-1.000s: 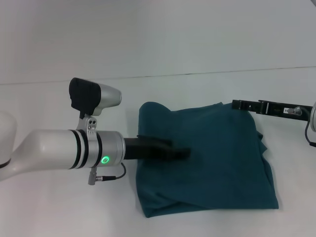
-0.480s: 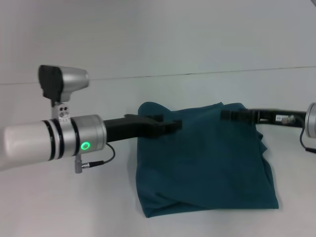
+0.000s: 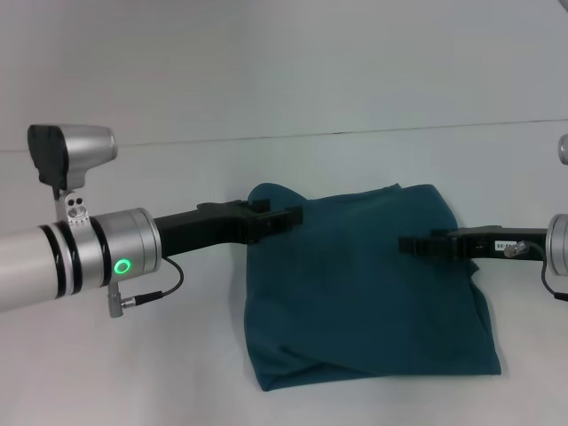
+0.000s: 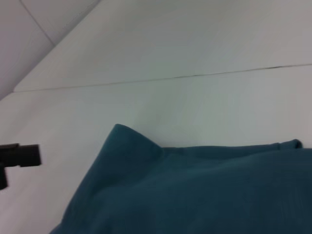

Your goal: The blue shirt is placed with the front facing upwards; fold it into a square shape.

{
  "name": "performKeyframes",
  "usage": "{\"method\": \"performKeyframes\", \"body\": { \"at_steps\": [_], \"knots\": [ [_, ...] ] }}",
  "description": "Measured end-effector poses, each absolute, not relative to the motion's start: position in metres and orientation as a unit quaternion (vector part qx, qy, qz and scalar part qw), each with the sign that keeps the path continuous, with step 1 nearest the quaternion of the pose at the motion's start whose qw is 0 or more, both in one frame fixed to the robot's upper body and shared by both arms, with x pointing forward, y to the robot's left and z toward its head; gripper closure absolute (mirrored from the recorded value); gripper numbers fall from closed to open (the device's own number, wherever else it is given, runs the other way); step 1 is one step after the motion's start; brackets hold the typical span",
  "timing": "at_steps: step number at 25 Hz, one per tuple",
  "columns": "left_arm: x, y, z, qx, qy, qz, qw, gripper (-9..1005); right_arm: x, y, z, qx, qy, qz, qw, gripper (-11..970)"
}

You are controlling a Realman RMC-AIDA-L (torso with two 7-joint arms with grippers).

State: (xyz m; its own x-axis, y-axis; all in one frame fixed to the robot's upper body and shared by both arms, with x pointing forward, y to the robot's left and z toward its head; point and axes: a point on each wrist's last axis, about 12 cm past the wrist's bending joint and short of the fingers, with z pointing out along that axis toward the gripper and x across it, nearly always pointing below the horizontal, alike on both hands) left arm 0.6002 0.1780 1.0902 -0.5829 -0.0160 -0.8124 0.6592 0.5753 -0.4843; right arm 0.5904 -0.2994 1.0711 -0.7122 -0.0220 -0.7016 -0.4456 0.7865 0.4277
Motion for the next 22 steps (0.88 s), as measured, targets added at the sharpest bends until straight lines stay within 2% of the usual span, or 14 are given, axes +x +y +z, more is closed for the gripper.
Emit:
{"method": "performKeyframes", "body": {
  "at_steps": [6, 12, 22],
  "knots": [
    [0.598, 0.18, 1.089, 0.203, 0.789, -0.414, 0.406, 336, 0.599, -0.293, 1.07, -0.132, 0.874, 0.271, 0.382, 133],
    [0.596, 0.184, 1.08, 0.203, 0.804, -0.396, 0.395, 334, 0.606, -0.29, 1.085, -0.13, 0.853, 0.279, 0.422, 133],
    [0.589, 0.186, 1.065, 0.192, 0.846, -0.379, 0.323, 331, 0.61, -0.3, 1.104, -0.125, 0.84, 0.293, 0.439, 133]
  ]
}}
